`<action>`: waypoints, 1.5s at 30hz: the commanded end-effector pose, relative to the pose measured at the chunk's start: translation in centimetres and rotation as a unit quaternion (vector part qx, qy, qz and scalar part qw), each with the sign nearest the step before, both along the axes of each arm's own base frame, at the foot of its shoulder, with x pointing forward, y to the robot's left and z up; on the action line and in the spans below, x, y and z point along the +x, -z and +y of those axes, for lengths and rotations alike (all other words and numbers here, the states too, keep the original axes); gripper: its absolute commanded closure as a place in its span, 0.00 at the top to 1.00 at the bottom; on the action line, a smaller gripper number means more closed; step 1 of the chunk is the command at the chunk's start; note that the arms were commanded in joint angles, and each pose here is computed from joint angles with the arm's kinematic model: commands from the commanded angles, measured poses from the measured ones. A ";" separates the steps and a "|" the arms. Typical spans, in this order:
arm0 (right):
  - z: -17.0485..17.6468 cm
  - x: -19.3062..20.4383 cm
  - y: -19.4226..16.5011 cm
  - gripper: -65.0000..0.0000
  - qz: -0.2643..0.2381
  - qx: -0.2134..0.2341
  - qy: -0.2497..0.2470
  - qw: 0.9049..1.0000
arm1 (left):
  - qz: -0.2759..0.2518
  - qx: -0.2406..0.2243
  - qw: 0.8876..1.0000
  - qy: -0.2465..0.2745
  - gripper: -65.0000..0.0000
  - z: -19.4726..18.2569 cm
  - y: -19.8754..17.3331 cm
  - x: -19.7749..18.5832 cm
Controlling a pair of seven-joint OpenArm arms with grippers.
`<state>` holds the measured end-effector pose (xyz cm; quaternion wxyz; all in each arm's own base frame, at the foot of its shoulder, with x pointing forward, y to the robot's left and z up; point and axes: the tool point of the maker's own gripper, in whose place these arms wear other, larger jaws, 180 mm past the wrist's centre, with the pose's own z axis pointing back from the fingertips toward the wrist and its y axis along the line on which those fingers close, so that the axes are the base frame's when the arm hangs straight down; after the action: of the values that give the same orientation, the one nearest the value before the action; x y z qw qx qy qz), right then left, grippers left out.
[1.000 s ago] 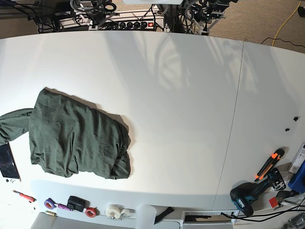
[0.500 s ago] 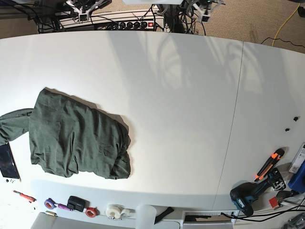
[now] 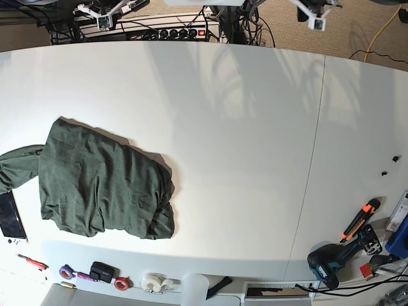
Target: Layout the t-shirt on the table in an organized manner, then fold the t-shirt properly
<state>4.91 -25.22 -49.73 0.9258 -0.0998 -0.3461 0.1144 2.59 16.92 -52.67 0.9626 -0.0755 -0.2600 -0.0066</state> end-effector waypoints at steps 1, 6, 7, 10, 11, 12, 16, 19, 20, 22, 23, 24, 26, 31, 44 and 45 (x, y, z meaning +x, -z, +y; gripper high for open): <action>-0.3 0.3 -1.2 0.00 -0.018 -0.004 -0.009 1.000 | -0.014 -0.010 1.000 0.006 0.00 0.2 -1.3 -0.1; -0.4 -0.3 -3.7 0.00 -0.023 -0.014 -0.044 0.999 | -0.042 -0.024 0.998 0.029 0.00 0.3 -5.8 -0.6; -0.6 -0.6 -4.1 0.00 -0.020 -0.018 -0.051 0.998 | -0.046 -0.026 0.998 0.035 0.00 0.1 -6.7 -0.7; -1.3 -2.3 -5.0 0.00 -0.006 -0.032 -0.065 0.997 | -0.061 -0.040 0.996 0.050 0.00 -1.1 -9.5 -1.0; -1.5 -2.7 -5.3 0.00 -0.004 -0.037 -0.071 0.997 | -0.067 -0.053 0.995 0.059 0.00 -1.9 -10.5 -1.0; -1.6 -3.0 -5.6 0.00 -0.002 -0.038 -0.075 0.996 | -0.076 -0.068 0.992 0.071 0.00 -2.8 -11.6 -0.9; -2.4 -3.6 -6.7 0.00 -0.003 -0.030 -0.064 0.998 | -0.099 -0.119 0.982 0.110 0.00 -6.2 -15.8 -0.2; -2.6 -3.0 -8.1 0.00 -0.018 -0.040 -0.064 0.997 | -0.116 -0.140 0.973 0.142 0.00 -8.2 -18.6 0.9; -2.6 -2.6 -8.7 0.00 -0.026 -0.041 -0.065 0.997 | -0.126 -0.146 0.970 0.152 0.00 -8.8 -19.5 1.4; -2.5 -1.7 -10.1 0.00 -0.046 -0.042 -0.063 0.996 | -0.152 -0.153 0.963 0.161 0.00 -9.6 -21.4 2.5; -2.5 -1.0 -11.0 0.00 -0.059 -0.038 -0.056 0.996 | -0.165 -0.155 0.960 0.165 0.00 -9.9 -22.3 3.1; -2.6 -0.4 -11.8 0.00 -0.072 -0.035 -0.050 0.996 | -0.176 -0.156 0.956 0.173 0.00 -10.2 -23.0 3.6; -2.5 1.1 -13.5 0.00 -0.102 -0.033 -0.043 0.993 | -0.200 -0.153 0.948 0.194 0.00 -10.4 -24.2 4.8; -3.2 4.6 -18.3 0.00 -0.191 -0.059 -0.011 0.980 | -0.247 -0.121 0.927 0.255 0.00 -10.0 -25.2 8.0; -5.5 13.6 -23.6 0.00 -0.342 -0.082 0.076 0.933 | -0.382 -0.073 0.876 0.285 0.00 -9.7 -30.2 17.7; -5.6 14.4 -23.9 0.00 -0.349 -0.086 0.077 0.930 | -0.392 -0.072 0.873 0.282 0.00 -9.8 -30.6 18.2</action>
<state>19.25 -30.69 -26.99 0.7554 -0.2304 -0.6129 0.0235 20.75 7.38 -23.13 0.7441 -0.1991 -0.5684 -0.2891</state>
